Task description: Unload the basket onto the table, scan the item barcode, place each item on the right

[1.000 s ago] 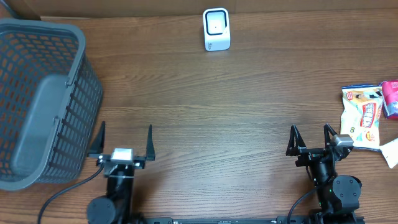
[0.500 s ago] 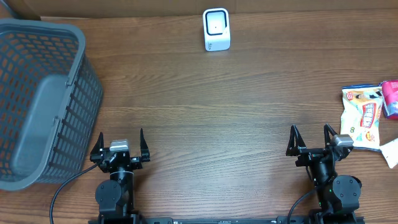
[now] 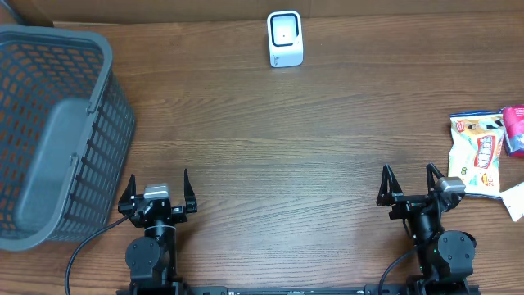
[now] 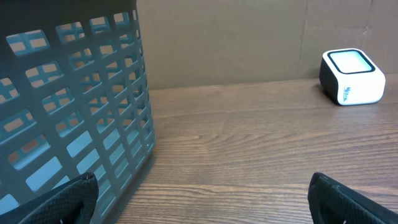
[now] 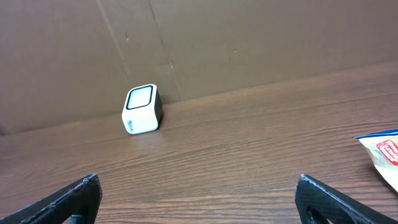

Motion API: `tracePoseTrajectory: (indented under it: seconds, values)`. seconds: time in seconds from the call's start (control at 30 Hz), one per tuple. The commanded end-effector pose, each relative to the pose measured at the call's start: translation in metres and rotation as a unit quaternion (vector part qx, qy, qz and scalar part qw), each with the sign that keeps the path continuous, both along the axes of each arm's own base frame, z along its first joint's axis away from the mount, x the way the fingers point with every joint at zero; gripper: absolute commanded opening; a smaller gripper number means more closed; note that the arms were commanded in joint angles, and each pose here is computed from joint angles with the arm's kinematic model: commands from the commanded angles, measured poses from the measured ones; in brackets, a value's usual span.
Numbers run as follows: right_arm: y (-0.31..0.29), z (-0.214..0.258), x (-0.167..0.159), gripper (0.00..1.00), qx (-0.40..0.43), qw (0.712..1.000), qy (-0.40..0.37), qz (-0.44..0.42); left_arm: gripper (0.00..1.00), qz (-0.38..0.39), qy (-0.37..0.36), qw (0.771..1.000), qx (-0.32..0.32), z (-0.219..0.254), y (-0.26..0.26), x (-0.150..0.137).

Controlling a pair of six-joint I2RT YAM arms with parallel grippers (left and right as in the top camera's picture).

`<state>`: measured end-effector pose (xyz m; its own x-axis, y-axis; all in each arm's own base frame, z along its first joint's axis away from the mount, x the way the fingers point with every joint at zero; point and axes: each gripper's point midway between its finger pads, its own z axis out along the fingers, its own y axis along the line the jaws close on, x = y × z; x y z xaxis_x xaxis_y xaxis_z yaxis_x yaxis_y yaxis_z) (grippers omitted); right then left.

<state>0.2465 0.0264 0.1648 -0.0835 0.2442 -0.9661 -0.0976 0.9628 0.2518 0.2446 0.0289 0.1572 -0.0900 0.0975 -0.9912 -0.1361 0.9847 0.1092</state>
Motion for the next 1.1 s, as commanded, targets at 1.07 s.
tracePoseTrajectory:
  seconds: [1.07]
  values:
    - [-0.038,0.005,0.0,1.0,-0.013,0.997,-0.017,-0.078,1.0,0.009,-0.005,1.0,-0.004,0.001,0.003,-0.001]
